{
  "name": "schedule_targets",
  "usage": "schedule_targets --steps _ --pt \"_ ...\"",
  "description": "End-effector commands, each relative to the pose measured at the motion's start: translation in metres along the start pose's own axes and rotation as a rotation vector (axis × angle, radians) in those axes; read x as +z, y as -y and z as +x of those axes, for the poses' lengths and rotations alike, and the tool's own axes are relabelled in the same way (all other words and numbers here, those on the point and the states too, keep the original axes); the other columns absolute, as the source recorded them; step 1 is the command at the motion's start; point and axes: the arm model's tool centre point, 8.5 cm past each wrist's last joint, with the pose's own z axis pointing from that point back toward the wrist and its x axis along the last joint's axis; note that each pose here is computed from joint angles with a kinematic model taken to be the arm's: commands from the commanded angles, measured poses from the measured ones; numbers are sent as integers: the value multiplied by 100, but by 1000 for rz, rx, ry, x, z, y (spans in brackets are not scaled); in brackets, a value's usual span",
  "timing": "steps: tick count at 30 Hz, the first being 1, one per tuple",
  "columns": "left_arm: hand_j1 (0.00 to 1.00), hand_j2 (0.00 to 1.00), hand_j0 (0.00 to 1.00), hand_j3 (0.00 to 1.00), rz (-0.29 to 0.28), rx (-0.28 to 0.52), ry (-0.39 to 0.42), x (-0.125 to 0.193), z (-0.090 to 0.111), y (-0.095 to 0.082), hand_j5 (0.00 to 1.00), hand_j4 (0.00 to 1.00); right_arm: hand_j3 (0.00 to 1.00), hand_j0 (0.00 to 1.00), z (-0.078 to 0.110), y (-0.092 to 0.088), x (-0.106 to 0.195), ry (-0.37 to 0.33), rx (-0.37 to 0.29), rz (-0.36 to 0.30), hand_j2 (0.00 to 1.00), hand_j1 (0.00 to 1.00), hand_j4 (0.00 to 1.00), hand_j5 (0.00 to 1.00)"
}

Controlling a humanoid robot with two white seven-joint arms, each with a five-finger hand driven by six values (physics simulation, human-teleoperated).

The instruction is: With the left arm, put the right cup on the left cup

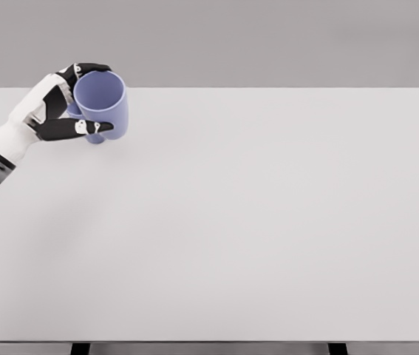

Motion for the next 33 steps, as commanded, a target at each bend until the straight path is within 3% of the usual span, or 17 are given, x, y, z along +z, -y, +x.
schedule_targets --steps 1,11,33 --pt "76 76 76 76 11 12 -9 1 -3 -4 76 76 100 100 0 0 0 0 -1 0 100 100 100 100" --pt "76 76 76 76 20 8 -5 -6 3 -11 76 76 100 100 0 0 0 0 -1 0 100 100 100 100" --pt "76 76 76 76 108 17 -47 -9 -9 -47 76 76 100 100 0 0 0 0 -1 0 100 100 100 100"
